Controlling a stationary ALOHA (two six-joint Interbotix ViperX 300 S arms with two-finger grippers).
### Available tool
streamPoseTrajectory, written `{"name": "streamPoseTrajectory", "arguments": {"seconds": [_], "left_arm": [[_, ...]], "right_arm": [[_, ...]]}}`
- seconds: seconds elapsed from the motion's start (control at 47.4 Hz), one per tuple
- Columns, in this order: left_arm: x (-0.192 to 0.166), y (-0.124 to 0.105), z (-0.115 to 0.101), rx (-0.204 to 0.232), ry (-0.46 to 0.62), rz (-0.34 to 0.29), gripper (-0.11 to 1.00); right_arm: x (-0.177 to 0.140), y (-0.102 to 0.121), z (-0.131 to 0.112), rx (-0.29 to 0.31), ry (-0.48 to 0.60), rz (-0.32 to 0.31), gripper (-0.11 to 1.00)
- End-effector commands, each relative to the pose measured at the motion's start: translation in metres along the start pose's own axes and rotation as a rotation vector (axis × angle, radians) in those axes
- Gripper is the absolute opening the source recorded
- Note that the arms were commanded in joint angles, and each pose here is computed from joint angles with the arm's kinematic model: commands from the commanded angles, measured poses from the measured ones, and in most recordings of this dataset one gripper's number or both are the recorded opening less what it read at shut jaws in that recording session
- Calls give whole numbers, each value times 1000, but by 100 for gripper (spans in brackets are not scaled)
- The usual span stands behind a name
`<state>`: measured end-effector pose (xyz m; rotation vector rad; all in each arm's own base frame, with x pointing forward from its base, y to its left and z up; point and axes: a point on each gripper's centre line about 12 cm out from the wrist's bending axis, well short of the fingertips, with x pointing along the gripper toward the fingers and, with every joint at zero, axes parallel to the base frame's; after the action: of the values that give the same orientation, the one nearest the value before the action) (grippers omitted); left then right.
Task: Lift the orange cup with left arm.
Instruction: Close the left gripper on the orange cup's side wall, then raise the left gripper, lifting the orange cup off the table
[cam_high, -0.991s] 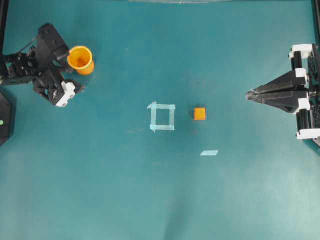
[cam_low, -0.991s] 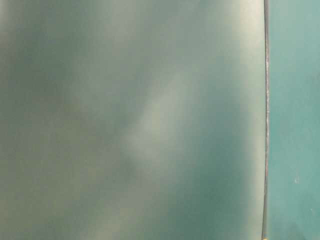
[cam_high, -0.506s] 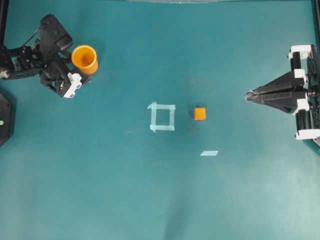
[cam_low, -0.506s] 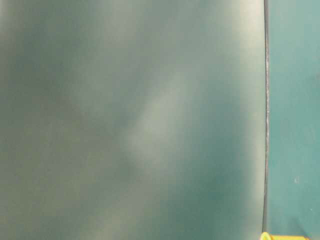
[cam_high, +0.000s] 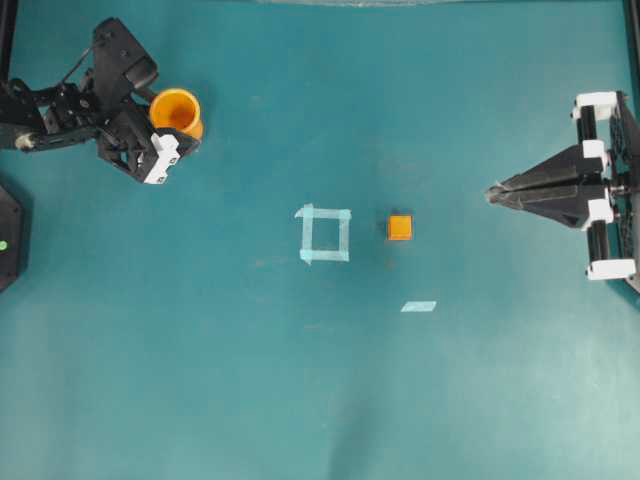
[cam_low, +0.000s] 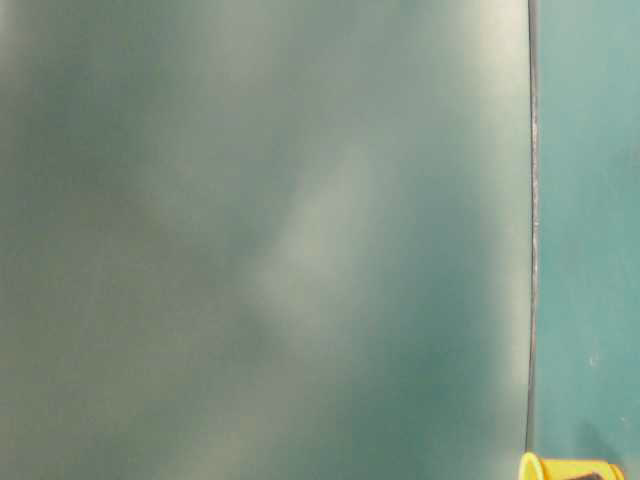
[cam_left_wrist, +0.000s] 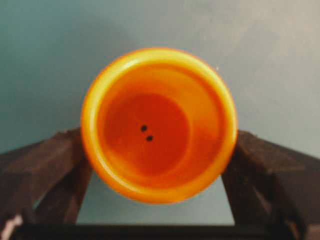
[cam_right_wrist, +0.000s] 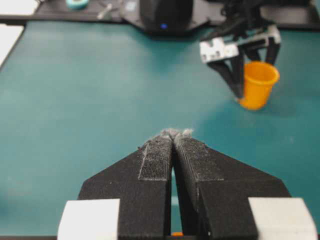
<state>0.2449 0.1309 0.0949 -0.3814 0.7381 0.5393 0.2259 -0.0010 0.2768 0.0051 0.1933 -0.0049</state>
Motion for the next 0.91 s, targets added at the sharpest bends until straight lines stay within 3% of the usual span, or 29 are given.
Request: {"name": "streamPoseTrajectory", "arguments": {"seconds": [0.0,0.19,0.401,0.886], "left_arm": [[-1,-1,10,0,-38,-5,83],[-1,0,9,7,-34,-2,81],[-1,0,9,5,-37,-2,65],[-18,-2,24,0,-108,-14,65]], "right_arm": [[1,0,10,1,-25,2,0],[1,0,9,0,-26,2,0],[1,0,9,1,-25,2,0],[1,0,10,3,-26,2,0]]}}
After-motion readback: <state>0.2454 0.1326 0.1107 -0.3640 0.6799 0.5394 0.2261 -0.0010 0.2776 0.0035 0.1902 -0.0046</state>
